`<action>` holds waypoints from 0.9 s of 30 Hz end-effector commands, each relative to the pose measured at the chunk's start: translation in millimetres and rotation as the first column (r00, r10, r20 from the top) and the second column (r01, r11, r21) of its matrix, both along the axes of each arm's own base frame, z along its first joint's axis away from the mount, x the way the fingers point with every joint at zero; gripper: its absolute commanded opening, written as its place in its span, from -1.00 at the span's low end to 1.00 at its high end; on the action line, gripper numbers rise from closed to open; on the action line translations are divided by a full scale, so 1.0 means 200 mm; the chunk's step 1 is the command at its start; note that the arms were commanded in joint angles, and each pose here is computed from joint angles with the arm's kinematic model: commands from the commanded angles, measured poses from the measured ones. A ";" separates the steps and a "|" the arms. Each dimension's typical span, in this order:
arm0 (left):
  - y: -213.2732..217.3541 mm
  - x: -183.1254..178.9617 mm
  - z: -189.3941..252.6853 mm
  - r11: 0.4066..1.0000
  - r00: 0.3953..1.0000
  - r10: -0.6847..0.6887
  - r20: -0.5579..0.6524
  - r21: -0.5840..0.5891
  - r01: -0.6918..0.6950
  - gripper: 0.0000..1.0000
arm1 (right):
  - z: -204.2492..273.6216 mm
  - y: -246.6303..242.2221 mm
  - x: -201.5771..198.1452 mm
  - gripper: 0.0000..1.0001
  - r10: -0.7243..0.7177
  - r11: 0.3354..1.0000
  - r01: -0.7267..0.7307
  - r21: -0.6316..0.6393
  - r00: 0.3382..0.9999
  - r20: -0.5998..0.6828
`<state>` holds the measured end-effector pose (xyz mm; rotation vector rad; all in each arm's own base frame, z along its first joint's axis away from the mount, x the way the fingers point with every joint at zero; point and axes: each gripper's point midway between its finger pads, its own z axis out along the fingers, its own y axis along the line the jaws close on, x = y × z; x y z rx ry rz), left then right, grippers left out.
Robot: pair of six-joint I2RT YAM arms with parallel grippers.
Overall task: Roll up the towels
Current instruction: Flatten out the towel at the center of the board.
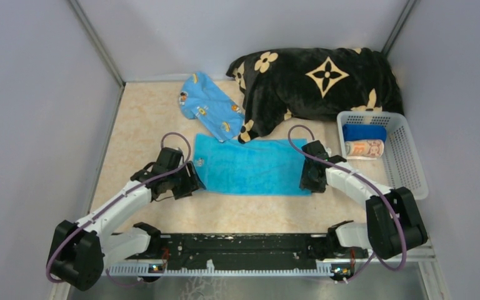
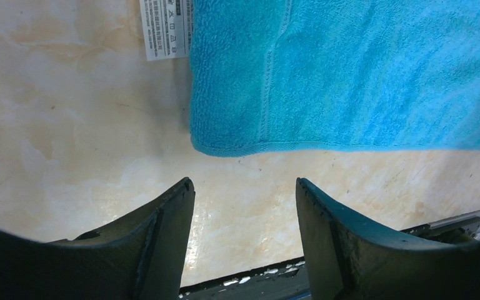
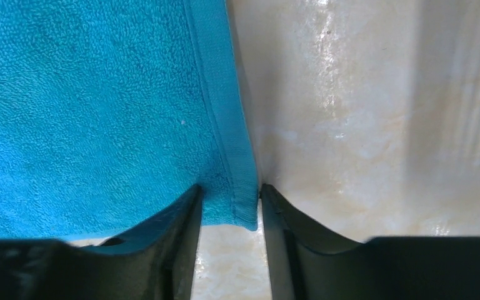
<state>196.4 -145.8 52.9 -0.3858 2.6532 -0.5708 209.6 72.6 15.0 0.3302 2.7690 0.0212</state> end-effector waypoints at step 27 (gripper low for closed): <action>0.00 -0.08 -0.23 0.973 1.000 -0.005 -0.029 0.229 0.011 0.19 | 0.86 0.18 0.62 -1.00 -0.080 0.978 -0.012 0.206 0.899 0.431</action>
